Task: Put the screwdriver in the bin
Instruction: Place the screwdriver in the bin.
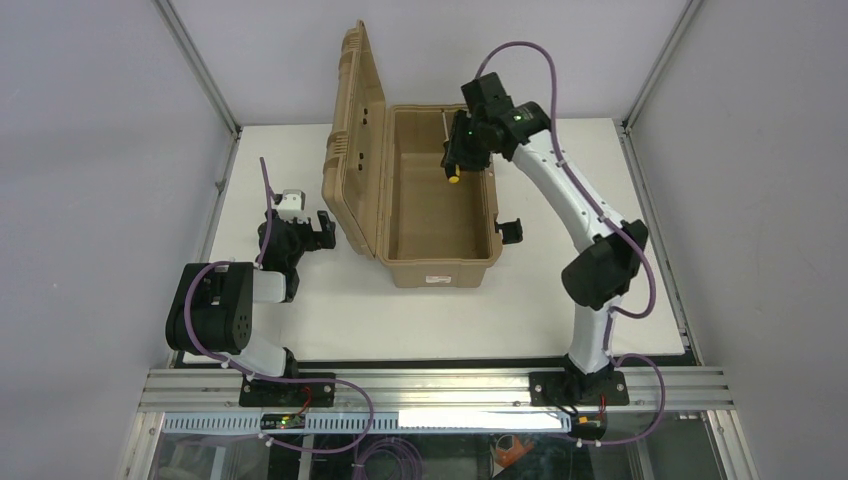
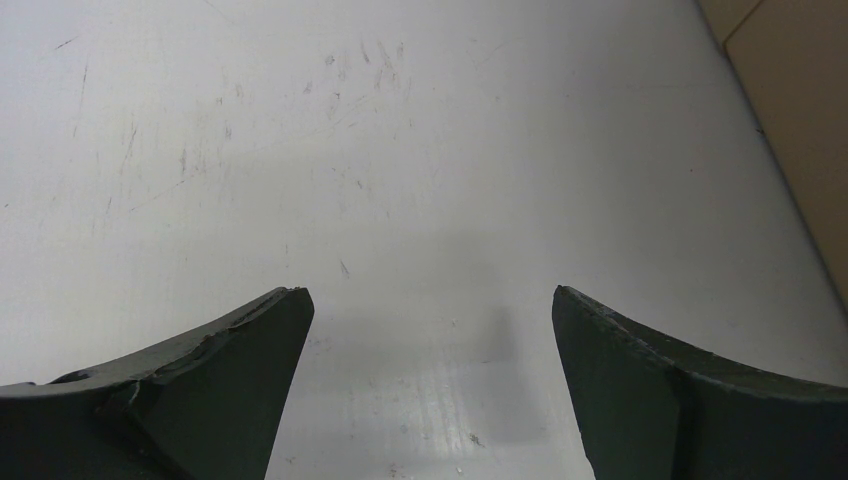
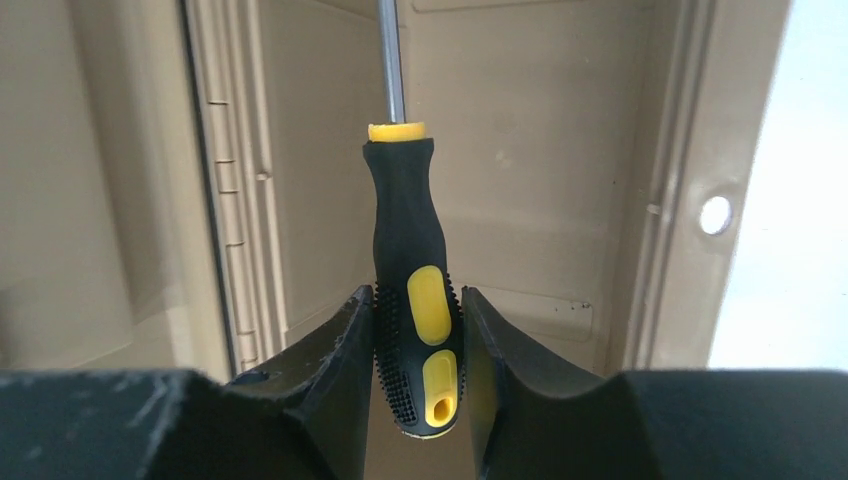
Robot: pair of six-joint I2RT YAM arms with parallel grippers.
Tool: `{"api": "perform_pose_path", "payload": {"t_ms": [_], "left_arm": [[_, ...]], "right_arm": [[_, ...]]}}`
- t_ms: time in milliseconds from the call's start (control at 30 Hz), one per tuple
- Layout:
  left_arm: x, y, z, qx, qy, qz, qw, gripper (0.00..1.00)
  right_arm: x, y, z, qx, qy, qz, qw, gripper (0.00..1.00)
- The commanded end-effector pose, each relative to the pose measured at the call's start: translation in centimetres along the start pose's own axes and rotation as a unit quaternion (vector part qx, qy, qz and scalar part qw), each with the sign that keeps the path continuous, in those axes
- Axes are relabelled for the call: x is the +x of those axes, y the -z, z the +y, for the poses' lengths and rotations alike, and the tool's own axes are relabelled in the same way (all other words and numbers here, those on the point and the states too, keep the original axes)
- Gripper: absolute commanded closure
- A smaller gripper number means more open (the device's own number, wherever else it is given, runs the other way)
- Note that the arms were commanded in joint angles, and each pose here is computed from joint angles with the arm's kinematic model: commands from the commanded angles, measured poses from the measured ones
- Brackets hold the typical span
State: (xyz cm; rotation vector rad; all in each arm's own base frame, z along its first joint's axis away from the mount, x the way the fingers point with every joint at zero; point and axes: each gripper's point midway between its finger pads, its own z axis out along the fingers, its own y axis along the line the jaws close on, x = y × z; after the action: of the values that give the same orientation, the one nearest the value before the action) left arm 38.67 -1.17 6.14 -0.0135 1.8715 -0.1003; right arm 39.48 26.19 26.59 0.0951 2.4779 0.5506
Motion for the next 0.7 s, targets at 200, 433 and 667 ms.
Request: {"api": "perform_pose_path", "payload": {"t_ms": [200, 433, 667], "left_arm": [[-1.9, 0.1, -0.3, 0.009, 0.004, -0.031, 0.999, 0.01], [-1.9, 0.1, -0.3, 0.009, 0.004, -0.031, 0.999, 0.01], [-1.9, 0.1, -0.3, 0.008, 0.004, -0.031, 0.999, 0.01]], "right_arm": [[1.0, -6.8, 0.5, 0.083, 0.023, -0.022, 0.996, 1.00], [3.2, -11.8, -1.0, 0.122, 0.030, 0.002, 0.992, 1.00], [5.0, -15.5, -2.7, 0.145, 0.037, 0.019, 0.989, 1.00]]}}
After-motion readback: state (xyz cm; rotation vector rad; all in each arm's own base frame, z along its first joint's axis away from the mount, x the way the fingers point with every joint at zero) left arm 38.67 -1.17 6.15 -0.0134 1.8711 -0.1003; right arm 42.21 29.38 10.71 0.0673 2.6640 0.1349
